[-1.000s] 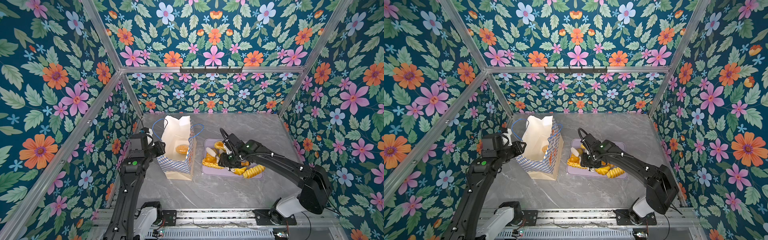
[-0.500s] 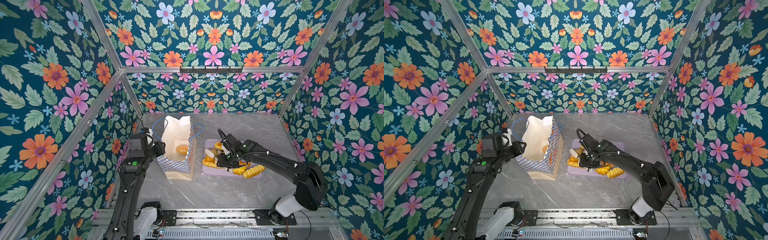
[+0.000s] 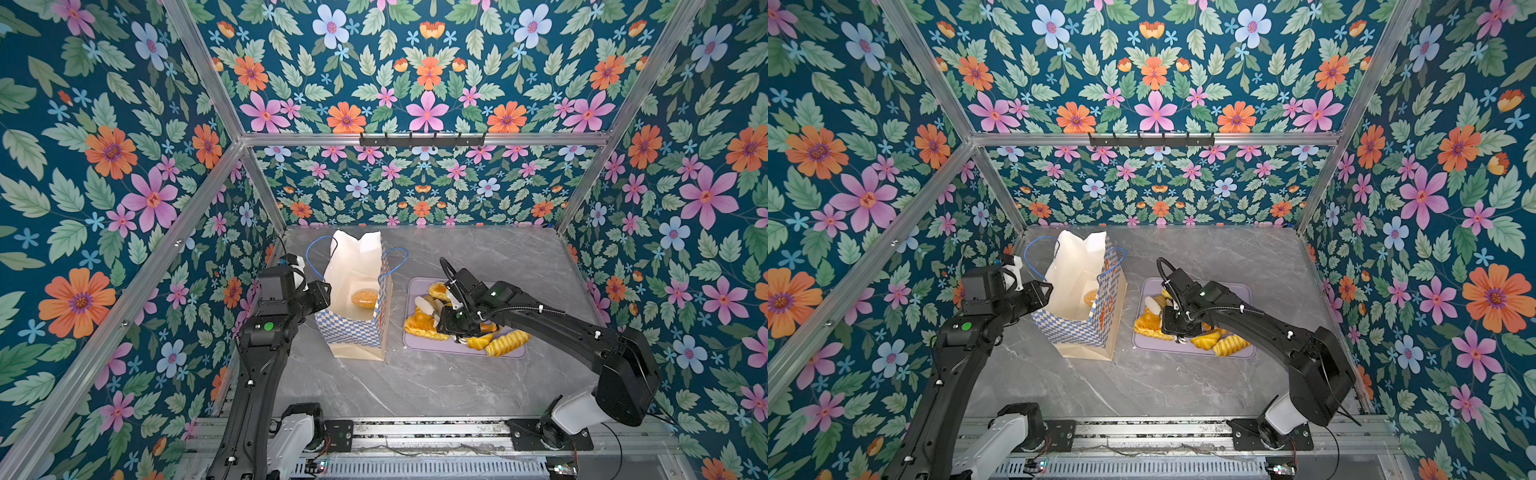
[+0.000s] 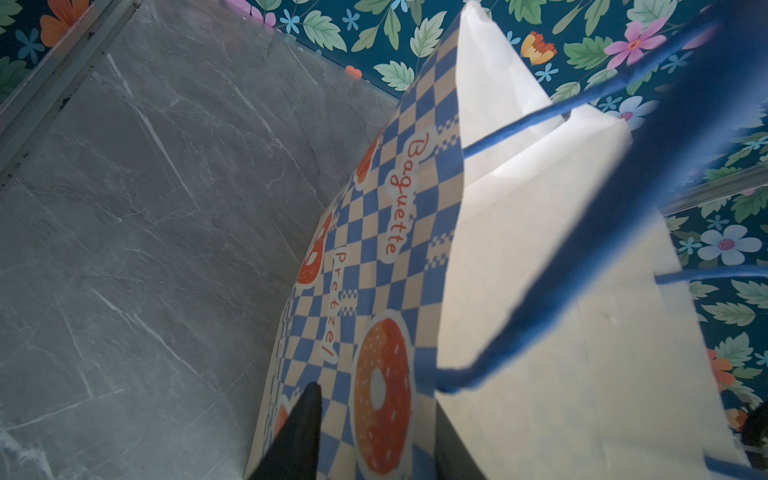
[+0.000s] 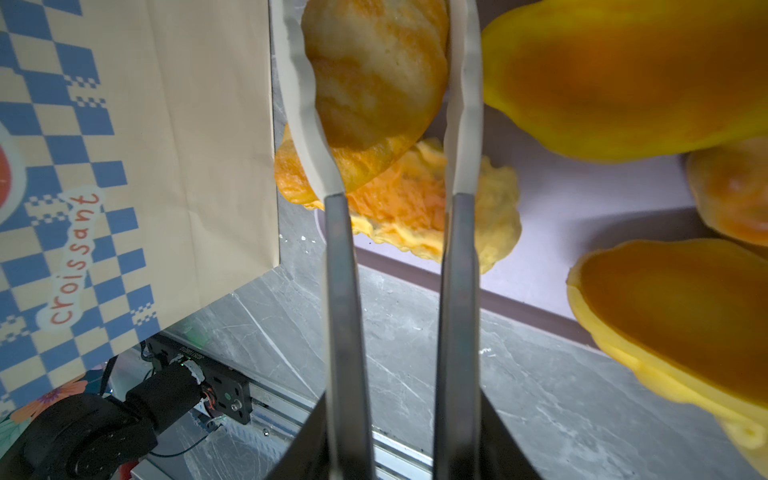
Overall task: Place the fake bread into the paper bag
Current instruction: 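Lower the tongs onto a golden pastry and pinch it with the right gripper, then lift the pinched pastry with the tongs and raise it above the tray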
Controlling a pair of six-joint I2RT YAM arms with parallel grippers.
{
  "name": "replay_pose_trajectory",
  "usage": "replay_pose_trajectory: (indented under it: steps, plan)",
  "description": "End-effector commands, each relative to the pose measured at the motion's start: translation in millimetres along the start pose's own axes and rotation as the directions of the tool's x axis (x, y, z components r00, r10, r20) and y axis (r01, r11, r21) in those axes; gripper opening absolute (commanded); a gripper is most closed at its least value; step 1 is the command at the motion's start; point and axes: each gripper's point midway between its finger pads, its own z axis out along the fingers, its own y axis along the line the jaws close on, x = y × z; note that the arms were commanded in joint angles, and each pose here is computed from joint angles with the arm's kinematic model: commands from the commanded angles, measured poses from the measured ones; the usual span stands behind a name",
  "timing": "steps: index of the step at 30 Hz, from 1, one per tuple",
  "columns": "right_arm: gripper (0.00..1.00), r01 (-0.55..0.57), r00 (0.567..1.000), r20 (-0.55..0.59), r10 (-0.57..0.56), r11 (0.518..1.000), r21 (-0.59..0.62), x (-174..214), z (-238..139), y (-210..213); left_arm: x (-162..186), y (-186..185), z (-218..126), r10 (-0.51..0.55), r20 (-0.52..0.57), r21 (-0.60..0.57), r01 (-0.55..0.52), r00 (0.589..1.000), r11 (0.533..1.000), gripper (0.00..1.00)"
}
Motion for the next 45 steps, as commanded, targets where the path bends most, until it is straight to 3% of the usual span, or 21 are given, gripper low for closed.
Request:
replay_pose_trajectory:
  steps: [1, 12, 28, 45]
  plan:
    - [0.39, -0.005, 0.999, 0.043, 0.005, 1.0, -0.007, -6.0, -8.0, 1.9, -2.9, -0.9, -2.4, 0.006, 0.006, -0.003, -0.006, 1.0, 1.0, 0.43]
    - [0.37, 0.007, 0.996, 0.093, -0.004, 0.999, -0.033, -6.8, -29.4, 5.7, -9.5, -4.6, -8.0, 0.006, 0.018, -0.002, -0.006, 1.0, 1.0, 0.45]
    - [0.37, 0.066, 0.978, 0.202, -0.051, 0.995, -0.069, -14.8, -88.1, 16.1, -19.3, -7.0, -15.8, 0.003, 0.04, -0.014, -0.003, 0.999, 1.0, 0.31]
    - [0.38, 0.139, 0.928, 0.358, -0.104, 0.988, -0.073, -33.3, -166.6, 21.9, -20.4, -4.7, -19.7, 0.004, 0.046, -0.034, -0.002, 0.999, 0.999, 0.13]
